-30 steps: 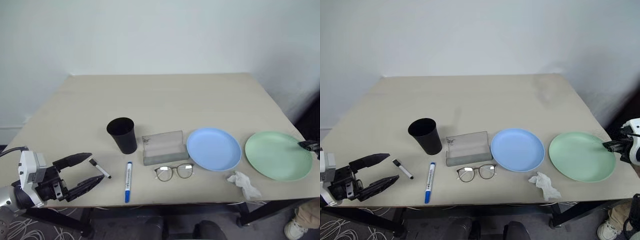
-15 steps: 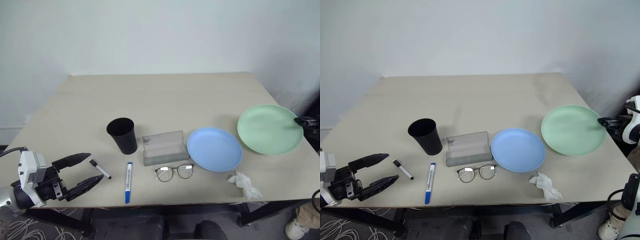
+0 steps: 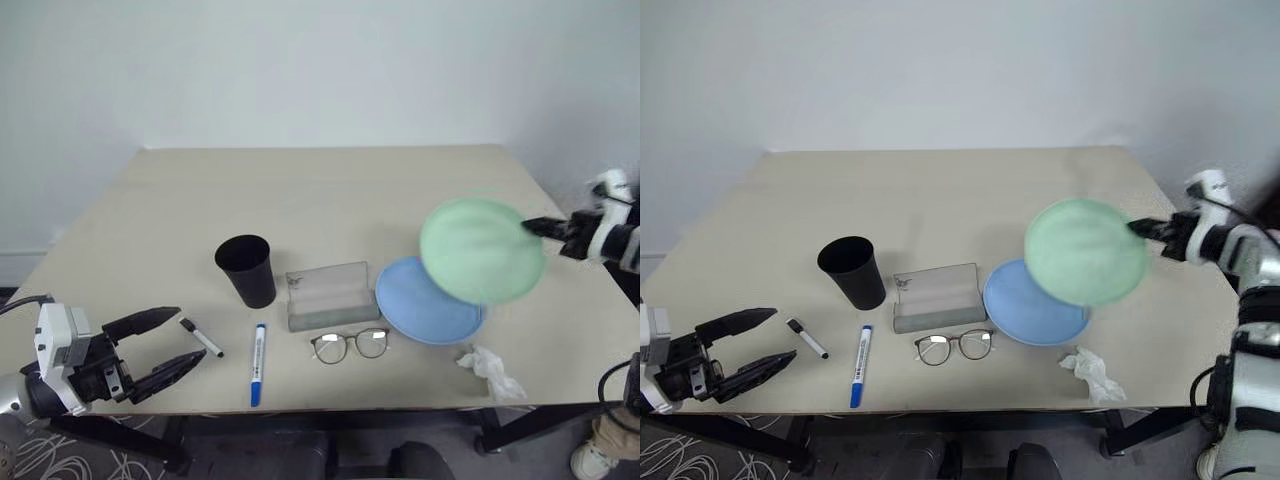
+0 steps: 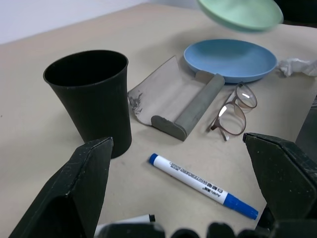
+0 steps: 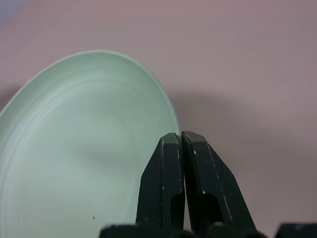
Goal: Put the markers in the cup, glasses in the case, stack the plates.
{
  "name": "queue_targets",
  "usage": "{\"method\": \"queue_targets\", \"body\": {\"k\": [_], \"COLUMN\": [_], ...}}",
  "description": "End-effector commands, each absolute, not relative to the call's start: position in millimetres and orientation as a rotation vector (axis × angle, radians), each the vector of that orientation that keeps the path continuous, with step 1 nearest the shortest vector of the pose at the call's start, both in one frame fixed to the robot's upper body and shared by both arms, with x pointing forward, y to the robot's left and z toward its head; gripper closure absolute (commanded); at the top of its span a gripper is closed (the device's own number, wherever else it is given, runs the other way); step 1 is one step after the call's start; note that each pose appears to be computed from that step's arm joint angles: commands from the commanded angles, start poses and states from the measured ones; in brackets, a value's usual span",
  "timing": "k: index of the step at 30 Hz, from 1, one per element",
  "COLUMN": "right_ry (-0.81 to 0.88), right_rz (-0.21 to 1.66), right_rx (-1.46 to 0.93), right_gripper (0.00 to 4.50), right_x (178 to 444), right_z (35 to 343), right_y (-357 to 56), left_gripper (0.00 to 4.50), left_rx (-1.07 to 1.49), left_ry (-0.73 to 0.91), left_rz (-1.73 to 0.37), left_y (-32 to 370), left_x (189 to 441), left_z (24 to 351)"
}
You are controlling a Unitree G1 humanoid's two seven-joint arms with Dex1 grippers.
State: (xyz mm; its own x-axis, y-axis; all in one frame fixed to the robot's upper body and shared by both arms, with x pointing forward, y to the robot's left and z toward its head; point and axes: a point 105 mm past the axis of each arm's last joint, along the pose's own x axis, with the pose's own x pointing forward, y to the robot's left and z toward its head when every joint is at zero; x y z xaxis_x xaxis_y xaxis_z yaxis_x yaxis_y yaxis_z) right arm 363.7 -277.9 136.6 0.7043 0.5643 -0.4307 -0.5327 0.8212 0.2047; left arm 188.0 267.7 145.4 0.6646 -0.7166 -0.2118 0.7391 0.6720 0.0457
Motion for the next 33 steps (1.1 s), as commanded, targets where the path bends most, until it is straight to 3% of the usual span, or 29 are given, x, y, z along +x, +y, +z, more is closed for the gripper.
{"method": "queue_targets", "body": {"k": [1, 11, 31, 33], "right_ry": [0.498, 0.562, 0.574, 0.576], "right_rz": [0.653, 0.666, 0.567, 0.563], "right_rx": [0.039, 0.073, 0.059, 0.064], "right_gripper": [4.49, 4.49, 4.49, 4.03], "right_x": [359, 356, 372, 373], "right_z": [142, 118, 108, 107], "right_y": [-257, -230, -234, -234], "left_gripper": [0.00, 0.00, 0.00, 0.00], "left_rx": [0.170, 0.168, 0.160, 0.159], "left_ry": [0.155, 0.155, 0.155, 0.154], "left_rz": [-0.817, -0.813, -0.810, -0.811], "left_y": [269, 268, 266, 266], "left_x": [188, 187, 186, 186], "left_z": [153, 152, 149, 149]}}
